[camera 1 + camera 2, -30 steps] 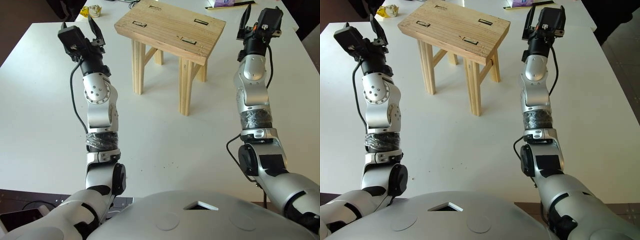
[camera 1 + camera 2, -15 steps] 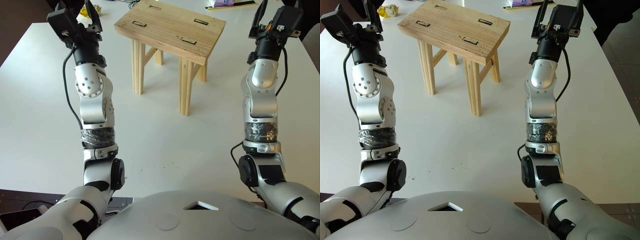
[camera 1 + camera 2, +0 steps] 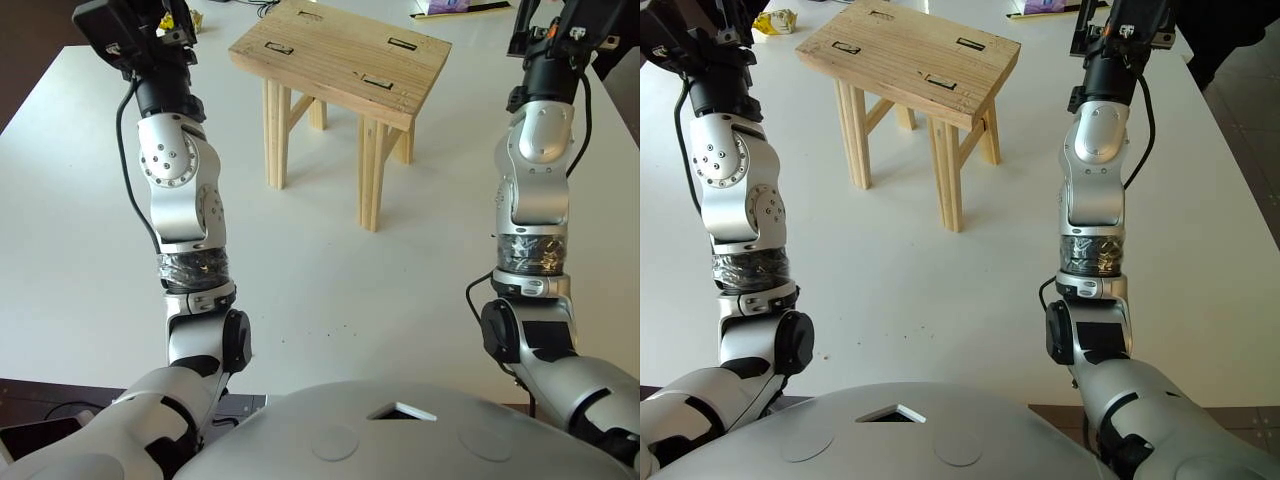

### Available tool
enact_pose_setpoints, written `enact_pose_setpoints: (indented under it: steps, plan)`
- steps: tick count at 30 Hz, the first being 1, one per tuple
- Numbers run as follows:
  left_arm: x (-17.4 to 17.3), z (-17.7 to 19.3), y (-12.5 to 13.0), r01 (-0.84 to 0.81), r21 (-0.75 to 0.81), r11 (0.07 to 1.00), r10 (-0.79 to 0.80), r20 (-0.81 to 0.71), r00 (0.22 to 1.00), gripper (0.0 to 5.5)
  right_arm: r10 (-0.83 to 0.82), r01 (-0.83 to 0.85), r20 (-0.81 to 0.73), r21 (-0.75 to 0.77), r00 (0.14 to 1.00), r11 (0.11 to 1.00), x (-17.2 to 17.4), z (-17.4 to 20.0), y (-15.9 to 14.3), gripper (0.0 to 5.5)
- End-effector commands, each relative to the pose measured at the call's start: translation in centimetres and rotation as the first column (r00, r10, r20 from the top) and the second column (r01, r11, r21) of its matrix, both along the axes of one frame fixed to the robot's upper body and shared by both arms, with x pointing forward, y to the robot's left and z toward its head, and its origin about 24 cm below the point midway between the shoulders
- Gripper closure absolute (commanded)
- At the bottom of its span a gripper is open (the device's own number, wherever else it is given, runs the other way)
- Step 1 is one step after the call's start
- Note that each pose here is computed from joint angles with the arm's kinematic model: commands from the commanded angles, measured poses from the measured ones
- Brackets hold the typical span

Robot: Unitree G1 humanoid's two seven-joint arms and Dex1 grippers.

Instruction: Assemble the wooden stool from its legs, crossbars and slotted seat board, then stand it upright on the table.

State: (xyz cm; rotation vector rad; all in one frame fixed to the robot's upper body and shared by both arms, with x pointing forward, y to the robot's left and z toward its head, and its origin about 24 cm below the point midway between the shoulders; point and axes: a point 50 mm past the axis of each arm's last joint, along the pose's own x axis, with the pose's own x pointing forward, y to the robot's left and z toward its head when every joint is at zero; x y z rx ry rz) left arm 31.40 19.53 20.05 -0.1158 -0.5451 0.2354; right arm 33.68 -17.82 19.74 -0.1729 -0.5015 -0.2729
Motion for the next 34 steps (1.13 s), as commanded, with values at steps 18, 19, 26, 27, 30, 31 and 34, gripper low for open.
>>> enact_pose_setpoints:
  steps: [18, 19, 26, 27, 30, 31, 34]
  plan:
    - [1.9, -0.5, -1.2, 0.002, 0.058, 0.998, 0.005, -0.127, 0.992, 1.99, 0.079, -0.079, 0.039, 0.007, 0.996, 0.997, 2.2, 1.4, 2.6, 1.82]
    - [1.9, -0.4, -1.3, -0.007, 0.058, 0.998, 0.014, -0.133, 0.991, 1.99, 0.088, -0.088, 0.035, -0.002, 0.996, 0.996, 2.2, 1.4, 2.8, 1.82]
    - [1.7, 0.0, -0.8, -0.062, 0.066, 0.996, 0.071, -0.137, 0.988, 1.99, 0.024, -0.025, -0.007, -0.034, 1.0, 0.999, 2.7, 0.9, 3.0, 1.82]
    - [1.7, 0.2, -0.6, -0.087, 0.069, 0.994, 0.096, -0.142, 0.985, 1.99, 0.021, -0.021, -0.003, -0.026, 1.0, 0.999, 2.7, 1.1, 2.9, 1.82]
    - [1.7, 0.7, 0.0, -0.127, 0.08, 0.989, 0.138, -0.157, 0.978, 1.99, -0.007, 0.007, -0.006, -0.028, 1.0, 1.0, 2.8, 1.3, 2.8, 1.82]
    - [1.8, 0.7, 0.1, -0.127, 0.072, 0.989, 0.137, -0.17, 0.976, 1.99, -0.017, 0.017, -0.013, -0.025, 1.0, 1.0, 2.8, 1.4, 2.8, 1.82]
    - [2.0, 1.1, 0.3, -0.158, 0.094, 0.983, 0.172, -0.177, 0.969, 1.99, -0.052, 0.052, 0.0, 0.011, 0.999, 0.999, 2.9, 2.0, 2.6, 1.82]
